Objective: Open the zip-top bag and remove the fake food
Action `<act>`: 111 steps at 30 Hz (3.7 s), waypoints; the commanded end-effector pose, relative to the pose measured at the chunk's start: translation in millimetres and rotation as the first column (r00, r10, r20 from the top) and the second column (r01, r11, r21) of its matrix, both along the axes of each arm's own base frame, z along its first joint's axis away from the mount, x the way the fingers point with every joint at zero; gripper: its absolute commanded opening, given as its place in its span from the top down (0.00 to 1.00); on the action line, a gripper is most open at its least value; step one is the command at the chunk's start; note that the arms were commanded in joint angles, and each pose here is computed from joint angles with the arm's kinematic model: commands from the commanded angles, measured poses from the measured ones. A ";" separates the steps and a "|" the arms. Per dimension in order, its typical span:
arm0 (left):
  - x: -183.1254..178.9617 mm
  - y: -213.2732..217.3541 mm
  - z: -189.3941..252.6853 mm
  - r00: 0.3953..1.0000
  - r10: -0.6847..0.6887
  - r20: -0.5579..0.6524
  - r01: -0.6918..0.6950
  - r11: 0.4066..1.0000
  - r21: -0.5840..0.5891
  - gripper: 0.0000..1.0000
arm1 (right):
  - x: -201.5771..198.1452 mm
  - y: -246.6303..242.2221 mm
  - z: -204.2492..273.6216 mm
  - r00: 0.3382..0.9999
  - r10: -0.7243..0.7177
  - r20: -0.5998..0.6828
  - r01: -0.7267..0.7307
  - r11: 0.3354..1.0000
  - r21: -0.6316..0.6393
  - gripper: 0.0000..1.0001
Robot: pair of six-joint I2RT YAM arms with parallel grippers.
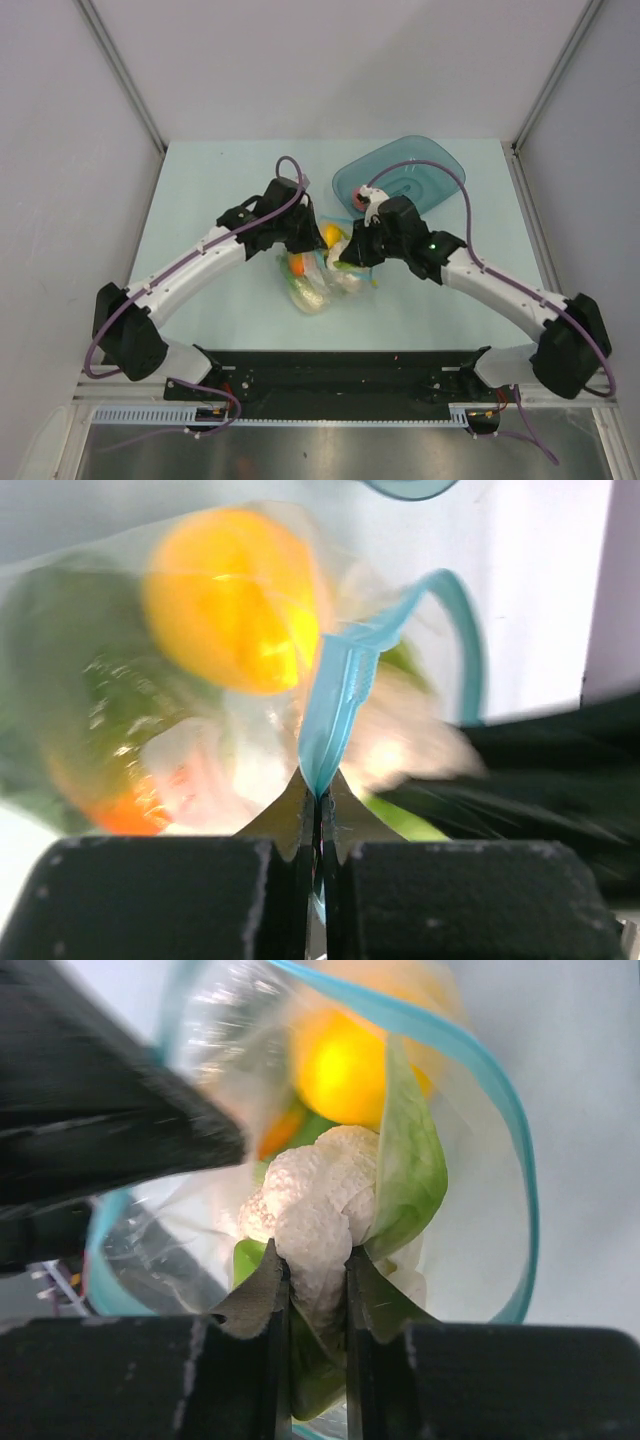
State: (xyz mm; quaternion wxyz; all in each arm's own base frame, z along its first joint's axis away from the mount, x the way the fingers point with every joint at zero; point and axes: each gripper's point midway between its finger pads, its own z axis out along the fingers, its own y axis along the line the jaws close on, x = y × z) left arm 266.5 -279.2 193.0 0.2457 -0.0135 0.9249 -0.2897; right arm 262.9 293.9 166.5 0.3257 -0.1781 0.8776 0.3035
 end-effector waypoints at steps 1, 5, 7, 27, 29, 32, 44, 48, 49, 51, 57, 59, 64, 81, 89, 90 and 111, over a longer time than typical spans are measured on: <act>-3.7 21.8 4.9 0.998 0.050 0.031 -0.052 0.996 0.071 1.00 | -9.7 12.2 74.2 0.978 0.077 0.194 -0.116 0.974 0.196 1.00; -0.3 23.3 12.7 0.996 0.055 0.068 -0.059 0.996 0.060 0.99 | -23.1 14.1 109.2 0.966 0.095 0.240 -0.167 0.939 0.299 1.00; -3.4 20.5 12.7 0.998 0.034 0.060 -0.038 0.998 0.052 1.00 | -13.7 4.3 127.8 0.963 0.021 0.270 -0.116 0.933 0.342 1.00; -12.6 1.4 29.0 0.991 -0.086 0.101 0.090 0.995 -0.041 1.00 | 206.1 -116.0 85.2 0.708 -0.562 0.427 0.470 0.827 0.309 0.97; -12.7 0.1 31.5 0.990 -0.096 0.104 0.101 0.994 -0.042 1.00 | 220.0 -122.6 70.1 0.717 -0.573 0.397 0.486 0.819 0.305 0.93; -12.9 -0.9 33.1 0.988 -0.104 0.111 0.109 0.993 -0.039 1.00 | 242.5 -130.4 47.9 0.731 -0.567 0.381 0.507 0.824 0.253 0.65; -6.8 -4.0 30.1 0.989 -0.090 0.116 0.095 0.995 -0.043 1.00 | 190.4 -114.1 65.4 0.869 -0.454 0.194 0.453 0.890 0.053 0.00; -5.3 -4.2 30.8 0.990 -0.081 0.117 0.086 0.995 -0.042 1.00 | 126.8 -78.8 93.2 0.940 -0.303 0.155 0.299 0.953 0.053 0.02; -4.9 -4.7 31.7 0.990 -0.078 0.118 0.084 0.995 -0.045 1.00 | 110.8 -67.6 100.1 0.958 -0.238 0.163 0.232 0.971 0.055 0.05; -4.8 -5.9 30.9 0.990 -0.080 0.117 0.086 0.995 -0.044 1.00 | 73.7 -35.2 118.5 0.974 -0.118 0.195 0.105 0.992 0.074 0.14; -3.8 -11.3 27.6 0.991 -0.086 0.105 0.090 0.995 -0.036 1.00 | 28.7 6.8 105.6 0.983 -0.020 0.182 0.014 0.999 0.034 0.56; -3.5 -12.0 29.4 0.990 -0.083 0.111 0.087 0.996 -0.030 1.00 | 25.8 13.5 89.5 0.992 -0.008 0.124 0.004 0.999 0.032 0.78; -2.4 -10.0 31.2 0.990 -0.074 0.119 0.076 0.997 -0.015 1.00 | 24.2 12.3 70.2 0.993 -0.020 0.116 0.020 1.000 0.000 0.85; 3.7 -17.7 28.4 0.989 -0.082 0.124 0.083 0.997 -0.004 1.00 | 28.4 17.0 0.4 0.999 -0.016 0.046 0.016 1.000 0.000 0.24; 0.3 -33.0 22.5 0.986 -0.128 0.109 0.131 0.991 -0.020 1.00 | 47.3 25.5 -19.2 0.996 -0.061 0.069 0.059 0.998 0.028 0.02; 0.4 -34.5 23.5 0.985 -0.134 0.112 0.137 0.990 -0.022 1.00 | 48.6 27.4 -20.4 0.995 -0.060 0.074 0.057 0.998 0.037 0.00; 1.7 0.3 10.8 0.996 -0.044 0.083 0.038 0.997 0.073 1.00 | 45.1 45.3 -13.9 0.992 -0.010 0.126 -0.006 0.992 0.129 0.72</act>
